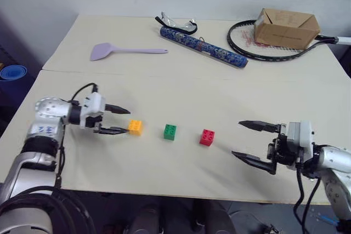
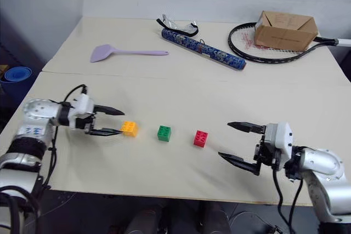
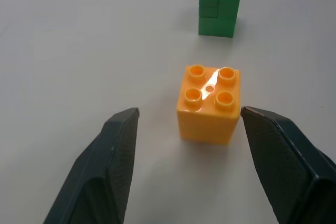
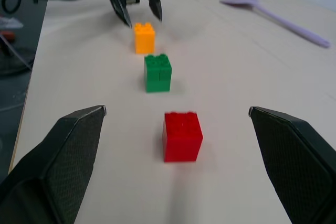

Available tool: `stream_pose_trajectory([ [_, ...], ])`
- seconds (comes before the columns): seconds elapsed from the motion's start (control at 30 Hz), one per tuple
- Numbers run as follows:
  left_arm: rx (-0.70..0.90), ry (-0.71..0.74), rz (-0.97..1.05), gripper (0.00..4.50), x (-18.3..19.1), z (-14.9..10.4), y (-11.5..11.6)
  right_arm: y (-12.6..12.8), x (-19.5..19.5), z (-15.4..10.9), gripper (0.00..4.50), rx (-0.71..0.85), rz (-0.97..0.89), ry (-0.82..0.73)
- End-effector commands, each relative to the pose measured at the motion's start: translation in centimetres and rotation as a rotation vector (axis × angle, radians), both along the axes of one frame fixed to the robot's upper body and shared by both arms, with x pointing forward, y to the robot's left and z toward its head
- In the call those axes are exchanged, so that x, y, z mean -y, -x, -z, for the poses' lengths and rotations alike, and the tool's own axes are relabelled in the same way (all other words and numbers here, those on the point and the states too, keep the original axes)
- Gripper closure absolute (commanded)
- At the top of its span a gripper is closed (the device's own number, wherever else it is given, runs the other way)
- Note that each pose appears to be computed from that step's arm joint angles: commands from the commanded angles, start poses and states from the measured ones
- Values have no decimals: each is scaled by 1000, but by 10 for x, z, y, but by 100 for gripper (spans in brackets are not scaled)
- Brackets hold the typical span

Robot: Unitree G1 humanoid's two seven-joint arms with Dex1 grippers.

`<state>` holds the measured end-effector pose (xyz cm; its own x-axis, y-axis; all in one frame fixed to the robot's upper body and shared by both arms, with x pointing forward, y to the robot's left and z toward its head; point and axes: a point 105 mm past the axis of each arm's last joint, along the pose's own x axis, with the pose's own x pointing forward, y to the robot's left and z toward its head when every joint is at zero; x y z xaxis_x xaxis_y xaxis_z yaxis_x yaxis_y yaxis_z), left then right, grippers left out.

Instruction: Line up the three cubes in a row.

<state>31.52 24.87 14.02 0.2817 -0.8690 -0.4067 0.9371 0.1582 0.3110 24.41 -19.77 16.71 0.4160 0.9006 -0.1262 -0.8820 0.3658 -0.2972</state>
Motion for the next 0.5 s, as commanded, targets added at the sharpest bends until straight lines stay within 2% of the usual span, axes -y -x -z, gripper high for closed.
stream_pose_trajectory([
  [0.03,33,34,-82,125,-22,-17,27,-5,17,-15,0,29,-18,68],
  [0.2,0,59,-208,125,-34,-23,71,-8,33,-26,0,18,-26,142],
  [0.43,20,56,-327,125,-43,-28,84,-13,39,-14,0,7,-50,178],
  [0.5,-25,55,-323,125,-42,-27,92,-17,39,-13,0,8,-35,153],
])
